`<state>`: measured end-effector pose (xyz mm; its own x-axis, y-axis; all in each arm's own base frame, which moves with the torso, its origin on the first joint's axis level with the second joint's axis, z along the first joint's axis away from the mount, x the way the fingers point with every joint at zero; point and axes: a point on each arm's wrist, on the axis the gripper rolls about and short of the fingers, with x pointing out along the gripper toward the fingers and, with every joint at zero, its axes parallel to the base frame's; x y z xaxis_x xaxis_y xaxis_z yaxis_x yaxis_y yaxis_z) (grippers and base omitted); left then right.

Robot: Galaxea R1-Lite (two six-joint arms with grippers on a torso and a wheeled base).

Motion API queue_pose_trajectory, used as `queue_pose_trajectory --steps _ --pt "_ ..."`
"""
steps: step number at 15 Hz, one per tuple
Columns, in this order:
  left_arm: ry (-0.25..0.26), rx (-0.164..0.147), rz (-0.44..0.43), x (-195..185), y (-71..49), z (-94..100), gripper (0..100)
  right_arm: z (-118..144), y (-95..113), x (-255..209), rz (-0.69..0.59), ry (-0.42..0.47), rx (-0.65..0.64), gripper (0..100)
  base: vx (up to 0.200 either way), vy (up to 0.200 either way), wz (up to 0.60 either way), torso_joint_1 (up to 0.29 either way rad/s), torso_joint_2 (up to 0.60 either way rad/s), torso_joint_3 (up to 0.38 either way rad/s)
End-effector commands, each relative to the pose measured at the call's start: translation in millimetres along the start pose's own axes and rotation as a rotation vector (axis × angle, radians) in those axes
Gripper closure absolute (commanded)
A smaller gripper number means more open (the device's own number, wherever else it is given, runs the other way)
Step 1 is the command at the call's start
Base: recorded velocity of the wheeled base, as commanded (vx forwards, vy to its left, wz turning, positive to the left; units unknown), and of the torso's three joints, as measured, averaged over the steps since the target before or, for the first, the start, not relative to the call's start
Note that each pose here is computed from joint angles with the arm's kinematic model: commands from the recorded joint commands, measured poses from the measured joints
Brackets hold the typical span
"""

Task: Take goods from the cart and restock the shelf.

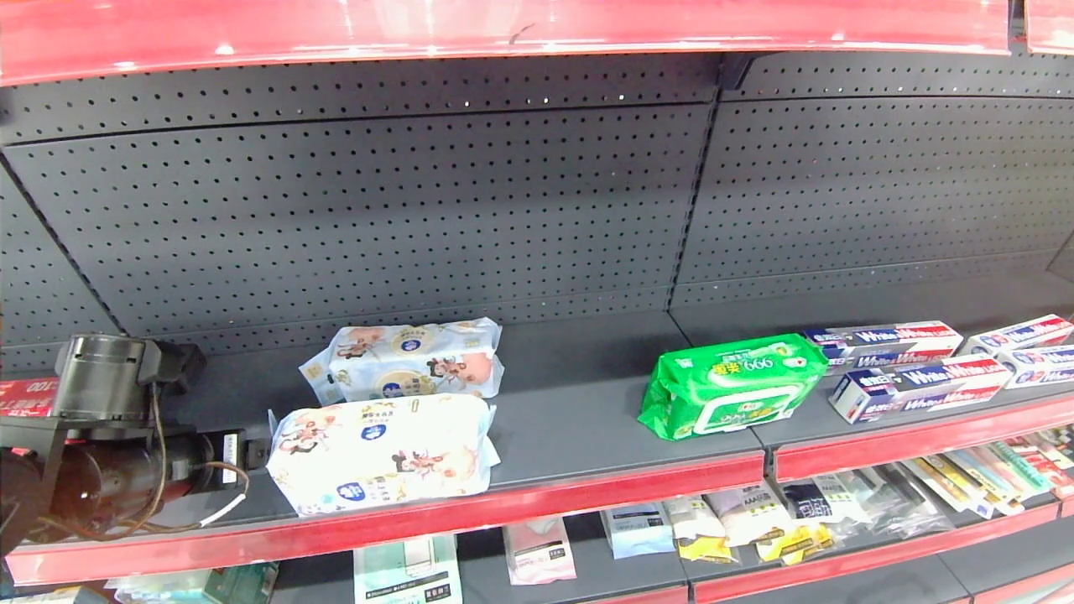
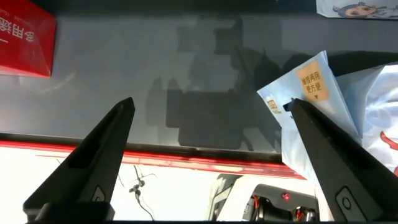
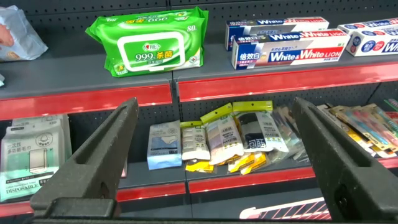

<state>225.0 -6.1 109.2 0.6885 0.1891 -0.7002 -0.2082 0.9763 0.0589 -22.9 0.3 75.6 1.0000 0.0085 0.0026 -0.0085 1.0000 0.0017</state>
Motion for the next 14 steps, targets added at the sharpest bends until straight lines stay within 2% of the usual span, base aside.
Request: queue_pose_trajectory --steps 1,14 --pt "-0.004 -0.004 -0.004 -1.2 -1.0 0.0 0 0.5 0.0 0.0 -0.001 -0.001 0.0 0 0.0 0.0 0.0 0.0 0.0 0.0" --pt "-0.003 0.019 -0.048 -3.0 -9.4 -1.3 0 0.1 0.0 0.1 0.001 0.001 0.0 0 0.0 0.0 0.0 0.0 0.0 0.0"
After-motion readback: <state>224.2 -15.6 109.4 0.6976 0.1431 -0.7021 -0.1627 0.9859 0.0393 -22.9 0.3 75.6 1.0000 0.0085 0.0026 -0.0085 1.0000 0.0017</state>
